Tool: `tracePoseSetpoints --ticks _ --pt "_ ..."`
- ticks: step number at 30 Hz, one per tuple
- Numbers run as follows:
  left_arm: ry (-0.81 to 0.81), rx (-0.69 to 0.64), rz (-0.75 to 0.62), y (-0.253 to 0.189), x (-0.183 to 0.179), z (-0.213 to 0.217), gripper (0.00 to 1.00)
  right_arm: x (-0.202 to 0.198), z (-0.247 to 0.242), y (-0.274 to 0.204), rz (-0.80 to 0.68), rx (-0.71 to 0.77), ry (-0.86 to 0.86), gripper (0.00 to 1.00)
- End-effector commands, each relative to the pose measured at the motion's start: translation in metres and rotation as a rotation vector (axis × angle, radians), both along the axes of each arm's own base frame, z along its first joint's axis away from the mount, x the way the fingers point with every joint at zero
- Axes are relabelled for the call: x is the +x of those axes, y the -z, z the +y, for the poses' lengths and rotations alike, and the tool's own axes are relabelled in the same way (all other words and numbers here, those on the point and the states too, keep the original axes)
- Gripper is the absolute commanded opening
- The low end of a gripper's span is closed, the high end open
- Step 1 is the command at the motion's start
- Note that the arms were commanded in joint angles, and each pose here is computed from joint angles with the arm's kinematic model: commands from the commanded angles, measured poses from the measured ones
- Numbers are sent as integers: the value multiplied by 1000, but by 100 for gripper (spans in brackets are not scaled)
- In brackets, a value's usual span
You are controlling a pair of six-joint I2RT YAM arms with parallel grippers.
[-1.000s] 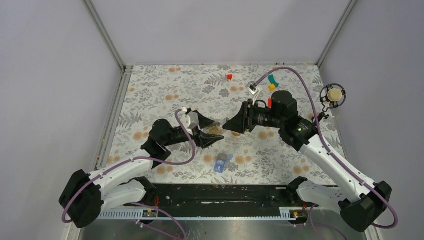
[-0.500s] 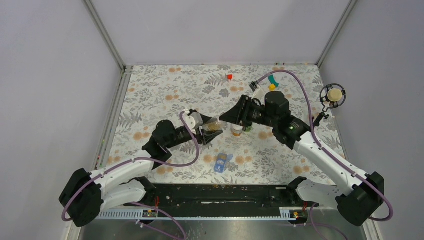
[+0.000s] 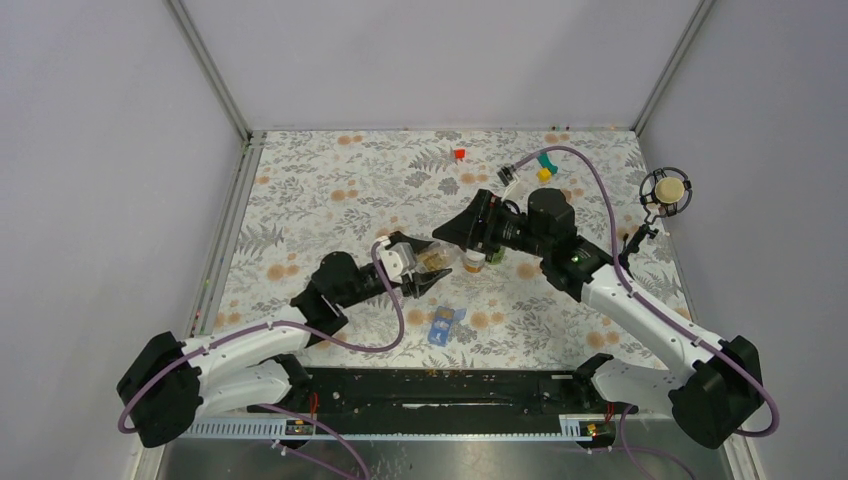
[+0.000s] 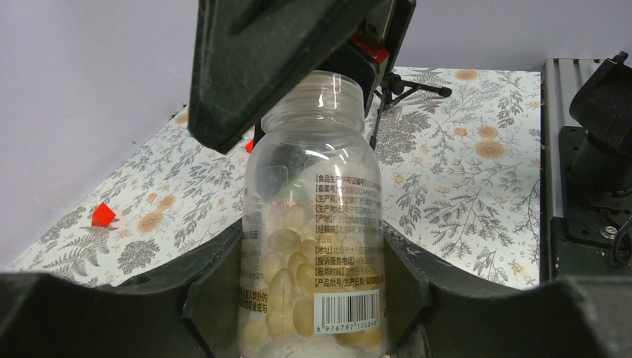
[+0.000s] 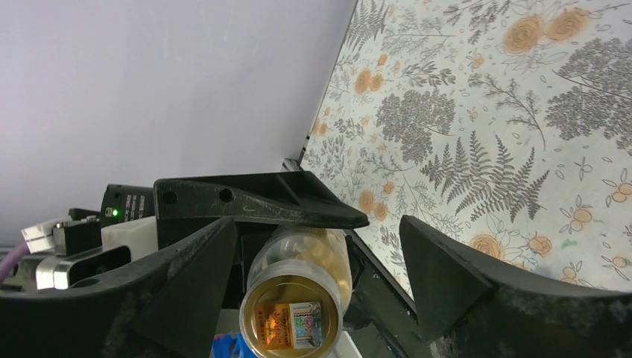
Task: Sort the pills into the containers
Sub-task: Screw the lid of the pill bottle onto the pill bottle.
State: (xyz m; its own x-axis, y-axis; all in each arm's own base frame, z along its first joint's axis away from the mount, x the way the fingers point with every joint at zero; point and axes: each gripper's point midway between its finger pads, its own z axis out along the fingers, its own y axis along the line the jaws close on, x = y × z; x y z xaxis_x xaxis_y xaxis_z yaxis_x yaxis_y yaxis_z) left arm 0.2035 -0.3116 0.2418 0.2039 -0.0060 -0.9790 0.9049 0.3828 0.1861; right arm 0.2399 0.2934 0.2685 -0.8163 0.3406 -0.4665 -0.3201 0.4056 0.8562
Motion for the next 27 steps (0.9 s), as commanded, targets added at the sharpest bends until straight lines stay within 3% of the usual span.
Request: tracePoseSetpoints --ticks 1,8,13,17,24,27 --pt "14 -63 -50 -21 0 -4 4 -7 11 -25 -140 21 -127 86" --pt "-16 -46 -3 -16 10 -8 10 -21 12 -16 -177 -63 -204 77" --pt "-38 -65 14 -17 15 -9 13 -27 4 -3 -158 -160 -219 60" --pt "-42 -84 14 -19 15 -8 16 -27 1 7 -144 -217 -219 58" --pt "-47 -94 13 -22 15 -7 20 -36 3 8 -151 -198 -262 69" --pt "-31 -93 13 -22 13 -9 22 -36 5 5 -157 -179 -268 55"
